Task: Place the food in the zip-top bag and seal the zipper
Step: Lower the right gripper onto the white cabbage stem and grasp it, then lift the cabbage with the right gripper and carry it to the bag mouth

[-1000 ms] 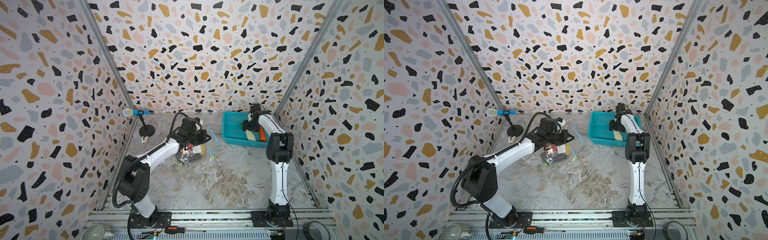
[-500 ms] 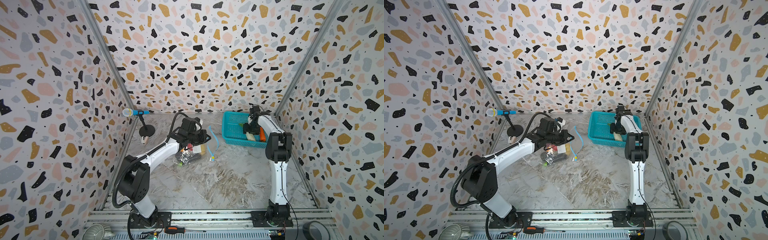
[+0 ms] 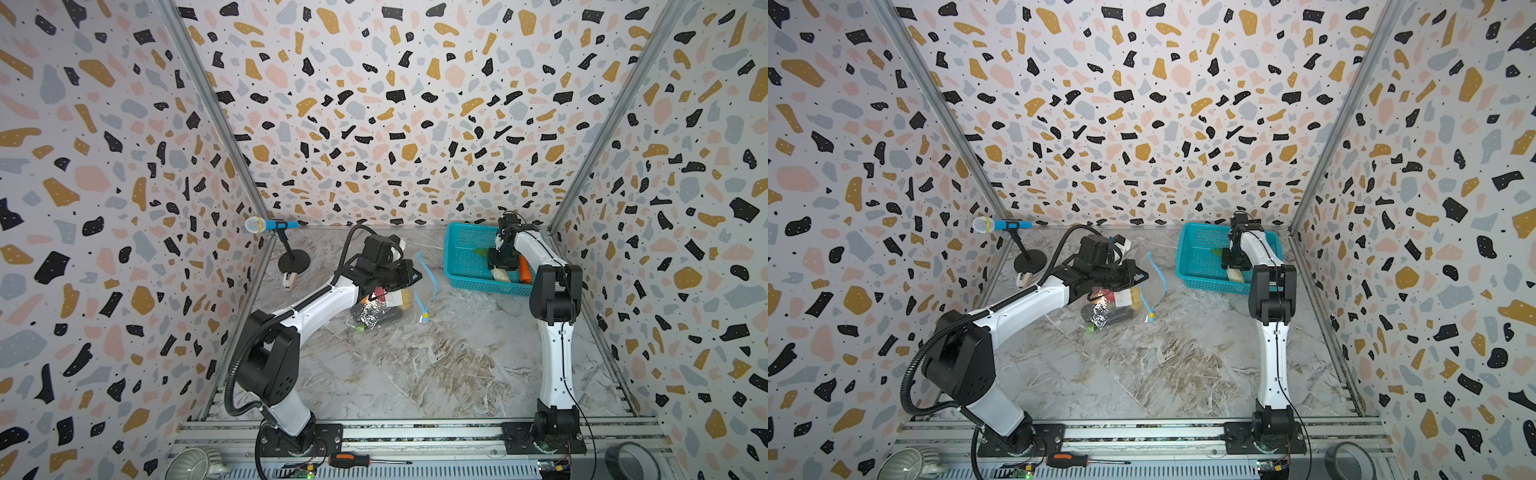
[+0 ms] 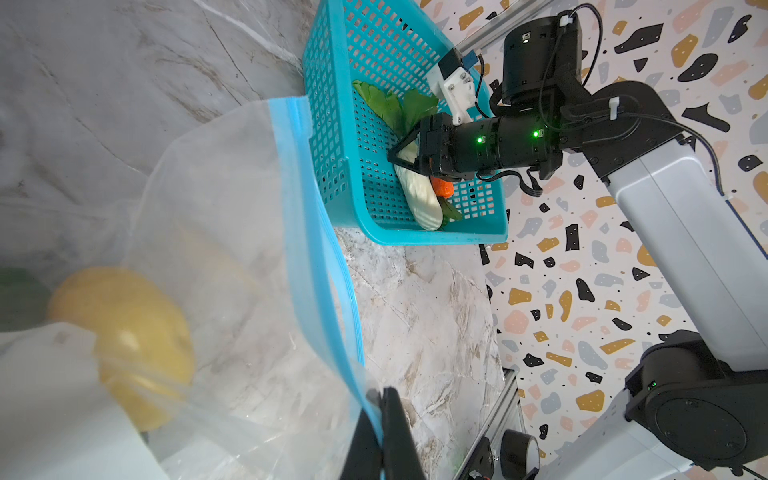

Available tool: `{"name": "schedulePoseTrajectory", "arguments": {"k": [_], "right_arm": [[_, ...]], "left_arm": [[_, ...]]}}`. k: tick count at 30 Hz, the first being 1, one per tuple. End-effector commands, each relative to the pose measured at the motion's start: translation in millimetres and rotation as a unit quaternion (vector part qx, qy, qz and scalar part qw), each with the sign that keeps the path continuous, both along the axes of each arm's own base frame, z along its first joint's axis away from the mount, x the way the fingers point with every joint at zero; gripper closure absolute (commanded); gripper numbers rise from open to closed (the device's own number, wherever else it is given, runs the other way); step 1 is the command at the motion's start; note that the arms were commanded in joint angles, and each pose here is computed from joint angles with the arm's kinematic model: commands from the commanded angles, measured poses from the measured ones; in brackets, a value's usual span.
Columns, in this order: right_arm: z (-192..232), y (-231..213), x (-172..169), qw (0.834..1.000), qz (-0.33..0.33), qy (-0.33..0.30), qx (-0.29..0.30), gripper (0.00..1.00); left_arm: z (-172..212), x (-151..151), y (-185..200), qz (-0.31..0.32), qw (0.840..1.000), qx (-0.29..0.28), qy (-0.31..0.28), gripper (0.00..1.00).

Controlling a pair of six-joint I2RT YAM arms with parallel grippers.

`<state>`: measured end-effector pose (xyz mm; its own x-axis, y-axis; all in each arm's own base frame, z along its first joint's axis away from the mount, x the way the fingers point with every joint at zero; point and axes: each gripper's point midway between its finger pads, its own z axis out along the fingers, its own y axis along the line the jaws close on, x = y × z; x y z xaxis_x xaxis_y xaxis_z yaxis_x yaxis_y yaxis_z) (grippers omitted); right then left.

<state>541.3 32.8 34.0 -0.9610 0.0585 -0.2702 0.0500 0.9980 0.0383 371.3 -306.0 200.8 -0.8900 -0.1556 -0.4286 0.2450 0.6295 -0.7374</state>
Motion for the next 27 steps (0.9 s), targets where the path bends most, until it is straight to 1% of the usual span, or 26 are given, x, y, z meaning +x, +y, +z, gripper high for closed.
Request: {"name": "schedulePoseTrajectory", "arguments": {"k": [1,5,8,10,14,17,21,24,26,27], "right_arm": [[15,0,1,1.0,-0.004,-0.007,0.002,0.48],[26,4,5,1.0,-0.007,-0.02,0.023,0.5],[43,13,10,0.997,-0.005,-0.045,0.055,0.51],[61,22,15,0.994,-0.002,-0.074,0.085,0.52],[101,34,22,0.983,0.003,-0.135,0.125,0.52],[132,45,24,0.97,0.014,-0.181,0.159,0.52],[170,62,21,0.949,0.019,-0.234,0.211,0.54],[199,77,20,0.935,0.018,-0.268,0.23,0.56],[219,91,17,0.923,0.013,-0.297,0.244,0.56],[229,96,13,0.914,0.007,-0.315,0.257,0.56]], "left_arm": [[9,0,2,0.004,1.0,-0.008,-0.015,1.0],[8,0,3,0.005,1.0,-0.007,-0.014,1.0],[8,0,4,0.006,1.0,-0.006,-0.014,1.0],[8,1,3,0.007,1.0,-0.007,-0.014,1.0],[9,2,3,0.008,1.0,-0.008,-0.012,1.0],[7,3,1,0.008,1.0,-0.01,-0.007,1.0],[7,5,-1,0.01,1.0,-0.016,-0.002,1.0],[12,8,-4,0.011,1.0,-0.024,-0.001,1.0],[15,9,-5,0.013,1.0,-0.026,-0.002,1.0],[17,10,-4,0.014,0.999,-0.028,-0.003,1.0]]}}
